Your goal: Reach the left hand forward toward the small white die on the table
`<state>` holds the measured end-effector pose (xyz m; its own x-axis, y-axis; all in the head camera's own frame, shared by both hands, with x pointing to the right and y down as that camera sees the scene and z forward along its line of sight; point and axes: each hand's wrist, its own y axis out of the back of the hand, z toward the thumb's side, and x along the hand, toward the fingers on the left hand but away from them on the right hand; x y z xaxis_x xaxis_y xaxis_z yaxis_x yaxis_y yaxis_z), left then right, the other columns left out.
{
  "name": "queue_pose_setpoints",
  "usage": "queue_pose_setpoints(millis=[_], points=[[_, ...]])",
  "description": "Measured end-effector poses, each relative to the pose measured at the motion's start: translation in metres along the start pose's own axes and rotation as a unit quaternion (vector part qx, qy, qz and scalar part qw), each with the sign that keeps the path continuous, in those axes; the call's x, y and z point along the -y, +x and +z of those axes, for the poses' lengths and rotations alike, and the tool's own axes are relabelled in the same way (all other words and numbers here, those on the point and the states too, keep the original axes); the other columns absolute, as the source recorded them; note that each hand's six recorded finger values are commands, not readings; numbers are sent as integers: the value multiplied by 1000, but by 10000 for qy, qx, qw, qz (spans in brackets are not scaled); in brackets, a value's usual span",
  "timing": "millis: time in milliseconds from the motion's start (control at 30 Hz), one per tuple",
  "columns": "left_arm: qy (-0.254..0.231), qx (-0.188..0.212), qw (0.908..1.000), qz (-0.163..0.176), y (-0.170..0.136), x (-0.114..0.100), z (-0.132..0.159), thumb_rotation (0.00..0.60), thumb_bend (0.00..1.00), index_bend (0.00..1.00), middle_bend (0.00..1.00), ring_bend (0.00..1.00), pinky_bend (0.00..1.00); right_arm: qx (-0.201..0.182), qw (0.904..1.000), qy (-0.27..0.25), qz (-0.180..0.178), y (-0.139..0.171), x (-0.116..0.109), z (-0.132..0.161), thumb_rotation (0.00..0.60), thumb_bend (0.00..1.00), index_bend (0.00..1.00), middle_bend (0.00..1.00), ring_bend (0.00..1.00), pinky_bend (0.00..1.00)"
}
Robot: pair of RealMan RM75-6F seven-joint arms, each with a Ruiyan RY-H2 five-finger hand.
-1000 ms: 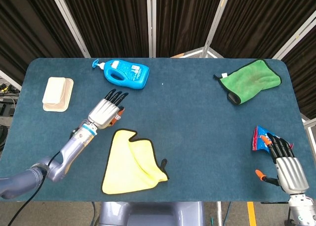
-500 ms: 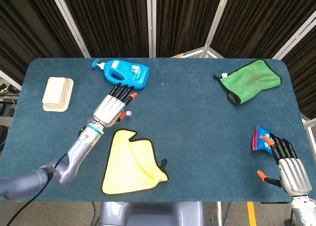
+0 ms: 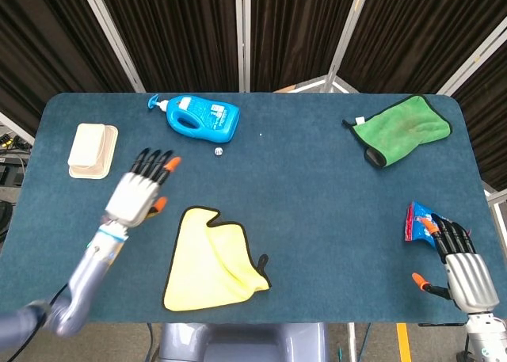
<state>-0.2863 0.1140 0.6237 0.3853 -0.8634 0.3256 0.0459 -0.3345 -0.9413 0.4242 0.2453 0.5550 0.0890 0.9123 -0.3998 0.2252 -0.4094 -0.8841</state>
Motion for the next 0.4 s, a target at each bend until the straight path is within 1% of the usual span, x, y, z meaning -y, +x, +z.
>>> queue_pose_setpoints(millis=[67,100,167,300,400], points=[[-6,-215,9998,23,-25,-1,-11,600,296,0,0,0,0,5,10000,-27,-8,-1,0,-1,600,94,23,0,0,0],[13,-389,9992,19,-46,-2,-20,600,268,0,0,0,0,3,10000,-34,-16,-2,-1,-1,600,95,23,0,0,0],[51,-562,9984,0,-65,-3,-27,600,238,0,0,0,0,-13,10000,-24,-30,-3,-1,0,600,95,23,0,0,0],[119,-1138,9934,-93,-121,-3,-46,600,203,0,0,0,0,-99,9999,-23,-69,0,-3,5,600,95,23,0,0,0],[166,-1484,9887,-160,-157,-5,-55,600,198,0,0,0,0,-162,9998,-33,-93,2,-5,9,600,95,23,0,0,0]])
